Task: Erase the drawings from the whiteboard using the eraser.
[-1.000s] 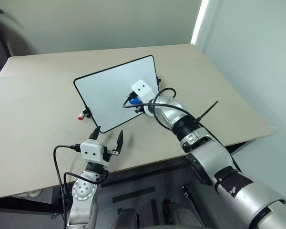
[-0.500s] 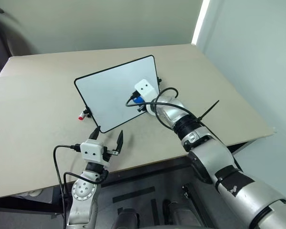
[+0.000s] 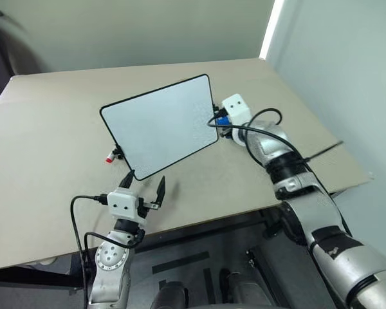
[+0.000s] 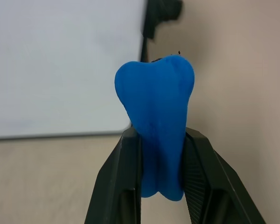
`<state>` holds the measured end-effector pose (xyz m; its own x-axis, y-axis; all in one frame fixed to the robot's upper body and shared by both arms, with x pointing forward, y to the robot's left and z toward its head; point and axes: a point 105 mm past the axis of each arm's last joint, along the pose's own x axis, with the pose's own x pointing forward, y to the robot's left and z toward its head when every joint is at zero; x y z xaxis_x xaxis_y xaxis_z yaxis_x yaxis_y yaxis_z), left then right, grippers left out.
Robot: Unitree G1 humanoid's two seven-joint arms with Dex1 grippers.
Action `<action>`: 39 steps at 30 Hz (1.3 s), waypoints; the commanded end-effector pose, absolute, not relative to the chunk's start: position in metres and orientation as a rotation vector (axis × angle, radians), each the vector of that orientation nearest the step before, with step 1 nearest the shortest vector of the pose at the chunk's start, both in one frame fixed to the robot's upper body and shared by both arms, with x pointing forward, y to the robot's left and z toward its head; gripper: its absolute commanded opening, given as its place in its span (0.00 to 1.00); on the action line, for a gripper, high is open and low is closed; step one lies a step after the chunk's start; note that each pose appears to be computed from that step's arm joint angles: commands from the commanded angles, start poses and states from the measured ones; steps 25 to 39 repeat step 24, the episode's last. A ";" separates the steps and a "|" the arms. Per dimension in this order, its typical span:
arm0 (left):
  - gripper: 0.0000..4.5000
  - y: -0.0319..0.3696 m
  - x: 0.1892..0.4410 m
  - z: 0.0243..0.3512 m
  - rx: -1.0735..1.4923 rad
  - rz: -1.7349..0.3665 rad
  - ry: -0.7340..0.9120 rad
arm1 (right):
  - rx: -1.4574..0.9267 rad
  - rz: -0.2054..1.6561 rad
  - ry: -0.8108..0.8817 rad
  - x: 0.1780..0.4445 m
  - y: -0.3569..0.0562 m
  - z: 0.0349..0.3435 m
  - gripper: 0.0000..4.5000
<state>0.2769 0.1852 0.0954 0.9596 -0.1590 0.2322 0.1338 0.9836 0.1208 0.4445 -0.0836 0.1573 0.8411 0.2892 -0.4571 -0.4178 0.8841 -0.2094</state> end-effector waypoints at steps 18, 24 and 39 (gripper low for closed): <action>1.00 0.186 0.285 0.108 0.122 -0.175 -0.297 | -0.081 0.282 0.307 0.411 -0.136 0.158 0.76; 1.00 0.184 0.284 0.116 0.137 -0.185 -0.321 | -0.102 0.461 0.121 0.376 -0.106 0.163 0.76; 1.00 0.184 0.284 0.116 0.137 -0.185 -0.321 | -0.102 0.461 0.121 0.376 -0.106 0.163 0.76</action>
